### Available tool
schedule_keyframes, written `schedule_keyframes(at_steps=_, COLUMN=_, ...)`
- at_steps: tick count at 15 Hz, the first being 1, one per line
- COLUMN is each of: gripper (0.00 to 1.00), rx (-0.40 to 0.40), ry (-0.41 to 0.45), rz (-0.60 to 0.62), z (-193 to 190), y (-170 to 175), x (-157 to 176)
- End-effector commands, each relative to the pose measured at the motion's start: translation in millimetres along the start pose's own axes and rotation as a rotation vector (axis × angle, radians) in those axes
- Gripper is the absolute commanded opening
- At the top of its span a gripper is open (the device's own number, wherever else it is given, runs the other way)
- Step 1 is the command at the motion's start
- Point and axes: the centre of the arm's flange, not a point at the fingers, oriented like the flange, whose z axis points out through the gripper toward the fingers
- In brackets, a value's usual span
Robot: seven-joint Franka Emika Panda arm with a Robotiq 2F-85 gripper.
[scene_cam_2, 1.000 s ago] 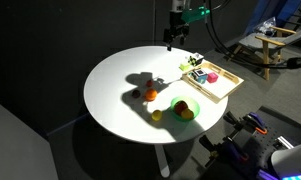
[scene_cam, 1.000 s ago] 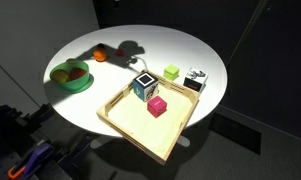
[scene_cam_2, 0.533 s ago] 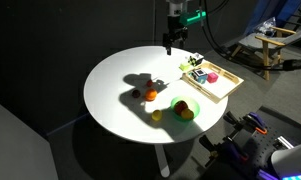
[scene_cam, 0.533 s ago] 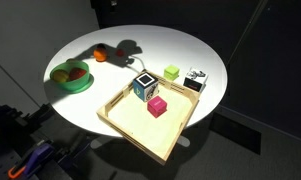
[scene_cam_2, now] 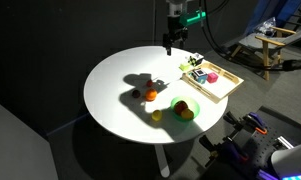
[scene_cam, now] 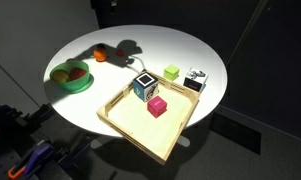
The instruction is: Put the small red fruit in the green bowl
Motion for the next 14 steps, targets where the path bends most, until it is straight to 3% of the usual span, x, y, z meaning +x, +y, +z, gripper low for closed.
schedule_keyframes(at_steps=1, gripper=1.0, rx=0.0, ry=0.0, rz=0.0, z=0.0, y=0.0, x=0.0)
schedule_keyframes(at_steps=9, gripper=1.0, rx=0.023, ry=0.148, rz=-0.039, z=35.6, y=-1.9, x=50.6)
schedule_keyframes(at_steps=14, gripper=1.0, rx=0.013, ry=0.173, rz=-0.066, z=61.9, y=-7.7, x=80.1)
